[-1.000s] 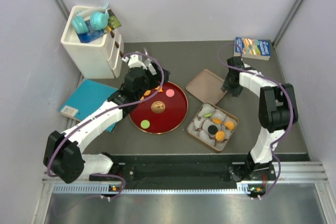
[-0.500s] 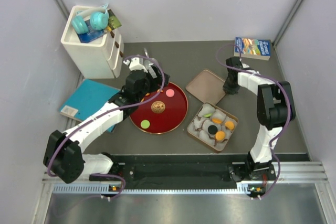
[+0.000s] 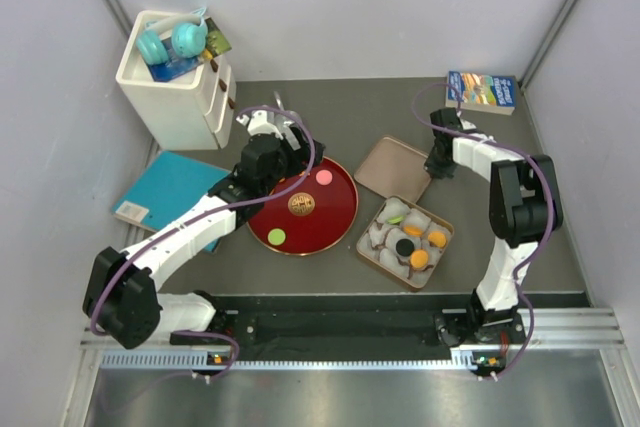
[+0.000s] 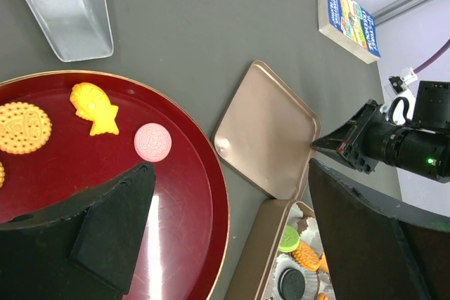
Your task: Pack the cookies
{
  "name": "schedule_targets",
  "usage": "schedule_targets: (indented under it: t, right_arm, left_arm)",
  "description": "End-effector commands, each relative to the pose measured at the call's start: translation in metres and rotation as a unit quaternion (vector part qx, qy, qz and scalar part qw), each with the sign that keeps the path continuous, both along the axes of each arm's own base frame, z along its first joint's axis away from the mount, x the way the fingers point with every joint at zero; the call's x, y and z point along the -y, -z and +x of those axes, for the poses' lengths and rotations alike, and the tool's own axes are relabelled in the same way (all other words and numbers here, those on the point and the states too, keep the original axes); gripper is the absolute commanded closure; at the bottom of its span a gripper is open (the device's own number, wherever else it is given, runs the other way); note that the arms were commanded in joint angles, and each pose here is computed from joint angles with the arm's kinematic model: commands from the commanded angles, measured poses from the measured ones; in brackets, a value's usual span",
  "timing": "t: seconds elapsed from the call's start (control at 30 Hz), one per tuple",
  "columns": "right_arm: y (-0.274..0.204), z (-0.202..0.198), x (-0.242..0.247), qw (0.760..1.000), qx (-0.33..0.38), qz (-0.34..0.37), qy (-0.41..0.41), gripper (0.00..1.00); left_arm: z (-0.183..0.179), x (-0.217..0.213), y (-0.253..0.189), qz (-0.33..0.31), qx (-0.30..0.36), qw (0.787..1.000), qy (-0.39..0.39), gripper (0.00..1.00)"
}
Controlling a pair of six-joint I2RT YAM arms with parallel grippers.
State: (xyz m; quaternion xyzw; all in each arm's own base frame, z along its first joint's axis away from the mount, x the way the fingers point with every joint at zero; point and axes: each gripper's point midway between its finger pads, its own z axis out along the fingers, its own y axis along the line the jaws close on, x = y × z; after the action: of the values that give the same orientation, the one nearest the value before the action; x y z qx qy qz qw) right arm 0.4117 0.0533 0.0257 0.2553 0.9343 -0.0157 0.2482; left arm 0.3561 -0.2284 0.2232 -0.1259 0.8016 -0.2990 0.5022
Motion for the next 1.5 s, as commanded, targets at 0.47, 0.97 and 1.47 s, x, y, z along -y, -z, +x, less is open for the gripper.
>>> schedule_targets:
  t: [0.47, 0.97, 1.47]
  right_arm:
    - [-0.154, 0.034, -0.001, 0.989, 0.149, 0.018, 0.010, 1.00]
    - [-0.255, -0.015, -0.032, 0.961, 0.261, 0.075, -0.053, 1.00]
    - [-0.256, -0.154, -0.036, 0.940, 0.303, -0.001, -0.158, 1.00]
  left_arm:
    - [-0.007, 0.014, -0.010, -0.029, 0.010, 0.999, 0.023, 0.07]
    - [-0.002, 0.012, -0.017, -0.024, 0.018, 0.999, 0.013, 0.07]
    - [0.010, 0.005, -0.060, -0.124, -0.009, 0.990, 0.072, 0.07]
